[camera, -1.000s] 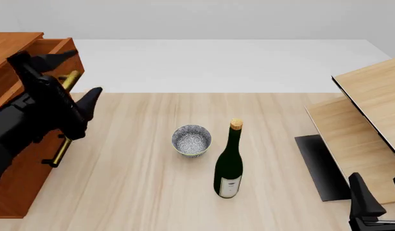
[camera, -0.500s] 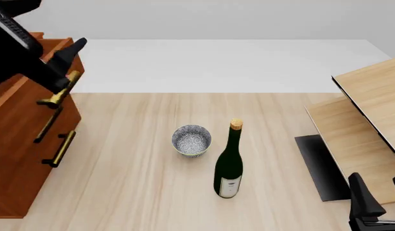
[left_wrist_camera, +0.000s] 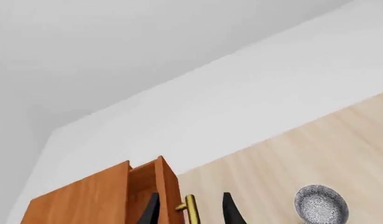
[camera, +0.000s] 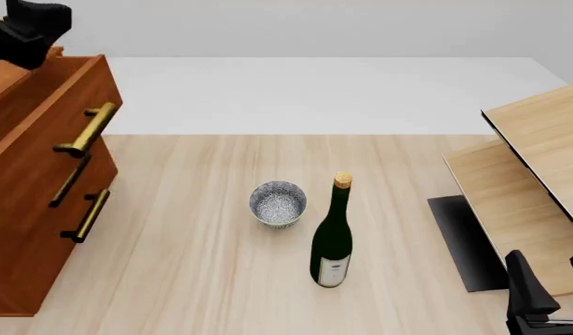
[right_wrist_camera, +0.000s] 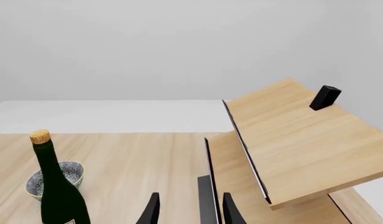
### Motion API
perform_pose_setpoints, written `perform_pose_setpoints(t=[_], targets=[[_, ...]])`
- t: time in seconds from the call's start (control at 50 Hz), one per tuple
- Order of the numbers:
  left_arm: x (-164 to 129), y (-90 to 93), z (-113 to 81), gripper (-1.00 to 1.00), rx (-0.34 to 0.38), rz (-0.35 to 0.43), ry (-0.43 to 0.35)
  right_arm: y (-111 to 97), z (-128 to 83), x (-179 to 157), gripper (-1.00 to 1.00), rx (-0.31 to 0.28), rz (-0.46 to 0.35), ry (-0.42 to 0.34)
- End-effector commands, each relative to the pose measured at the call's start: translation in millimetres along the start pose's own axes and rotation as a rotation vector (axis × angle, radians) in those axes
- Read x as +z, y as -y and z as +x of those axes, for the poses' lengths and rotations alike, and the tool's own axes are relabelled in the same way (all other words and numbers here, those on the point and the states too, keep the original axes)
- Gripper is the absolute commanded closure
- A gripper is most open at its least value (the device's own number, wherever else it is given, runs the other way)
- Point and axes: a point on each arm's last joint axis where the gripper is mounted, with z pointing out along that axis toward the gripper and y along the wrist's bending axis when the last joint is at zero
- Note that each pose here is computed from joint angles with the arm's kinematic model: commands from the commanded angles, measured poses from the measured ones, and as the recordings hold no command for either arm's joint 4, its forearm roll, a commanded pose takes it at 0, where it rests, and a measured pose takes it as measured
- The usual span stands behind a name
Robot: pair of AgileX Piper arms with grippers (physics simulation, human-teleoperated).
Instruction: Close the bottom drawer of the cabinet and open the top drawer.
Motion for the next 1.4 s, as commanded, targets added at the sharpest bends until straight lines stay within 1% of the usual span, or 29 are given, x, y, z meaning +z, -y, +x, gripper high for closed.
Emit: perform_pose_setpoints(t=[0.02, 0.04, 0.08, 0.1, 0.14, 0.16, 0.22, 0.26, 0.32, 0.36, 0.4, 0.42, 0.44, 0.54, 0.58, 0.66, 0.7, 0.72, 0.76, 0.9, 1.04, 1.4], targets=[[2, -17.0, -3.4, -1.00, -0.194, -0.049, -0.104, 0, 0, 0, -1.00, -0.002, 0.001, 0.002], [-1, -19.7, -3.1, -1.00, -0.181, -0.064, -0.103, 0, 0, 0, -1.00, -0.003, 0.000, 0.002], [-1, -21.1, -3.9, -1.00, -0.205, -0.069, -0.108, 0, 0, 0, -1.00, -0.003, 0.000, 0.002], [3, -19.2, -1.9, -1.00, -0.220, -0.057, -0.129, 0, 0, 0, -1.00, -0.003, 0.000, 0.002], [1, -20.3, 0.1, -1.00, -0.215, -0.067, -0.127, 0, 0, 0, -1.00, -0.004, 0.000, 0.002], [6, -18.2, 4.0, -1.00, -0.239, -0.056, -0.155, 0, 0, 0, -1.00, -0.004, 0.000, 0.002], [10, -15.6, 9.4, -1.00, -0.270, -0.047, -0.183, 0, 0, 0, -1.00, -0.004, 0.000, 0.002], [11, -15.6, 12.6, -1.00, -0.272, -0.051, -0.189, 0, 0, 0, -1.00, -0.005, 0.000, 0.003], [14, -16.4, 16.0, -1.00, -0.294, -0.058, -0.203, 0, 0, 0, -1.00, -0.005, -0.001, 0.003], [13, -20.5, 19.9, -1.00, -0.298, -0.081, -0.210, 0, 0, 0, -1.00, -0.006, -0.001, 0.003], [15, -20.3, 21.6, -1.00, -0.299, -0.082, -0.213, 0, 0, 0, -1.00, -0.006, -0.001, 0.003], [15, -25.1, 26.2, -1.00, -0.324, -0.110, -0.226, 0, 0, 0, -1.00, -0.006, -0.001, 0.003], [15, -24.2, 26.9, -1.00, -0.307, -0.106, -0.224, 0, 0, 0, -1.00, -0.007, -0.001, 0.003], [17, -23.8, 32.4, -1.00, -0.322, -0.110, -0.239, 0, 0, 0, -1.00, -0.008, -0.002, 0.002], [16, -28.3, 37.8, -1.00, -0.327, -0.138, -0.248, 0, 0, 0, -1.00, -0.009, -0.003, 0.002], [14, -33.0, 39.4, -1.00, -0.320, -0.163, -0.244, 0, 0, 0, -1.00, -0.010, -0.003, 0.002], [14, -33.1, 40.0, -1.00, -0.320, -0.164, -0.245, 0, 0, 0, -1.00, -0.010, -0.003, 0.002], [13, -35.6, 41.4, -1.00, -0.320, -0.177, -0.247, 0, 0, 0, -1.00, -0.010, -0.004, 0.002], [14, -35.6, 42.9, -1.00, -0.324, -0.179, -0.250, 0, 0, 0, -1.00, -0.011, -0.004, 0.002], [20, -35.3, 56.9, -1.00, -0.333, -0.188, -0.278, 0, 0, 0, -1.00, -0.013, -0.003, 0.001], [25, -35.9, 64.1, -1.00, -0.341, -0.194, -0.294, 0, 0, 0, -1.00, -0.014, -0.003, 0.001], [35, -29.4, 87.3, -1.00, -0.409, -0.192, -0.347, 0, 1, 0, -1.00, -0.014, -0.003, 0.000]])
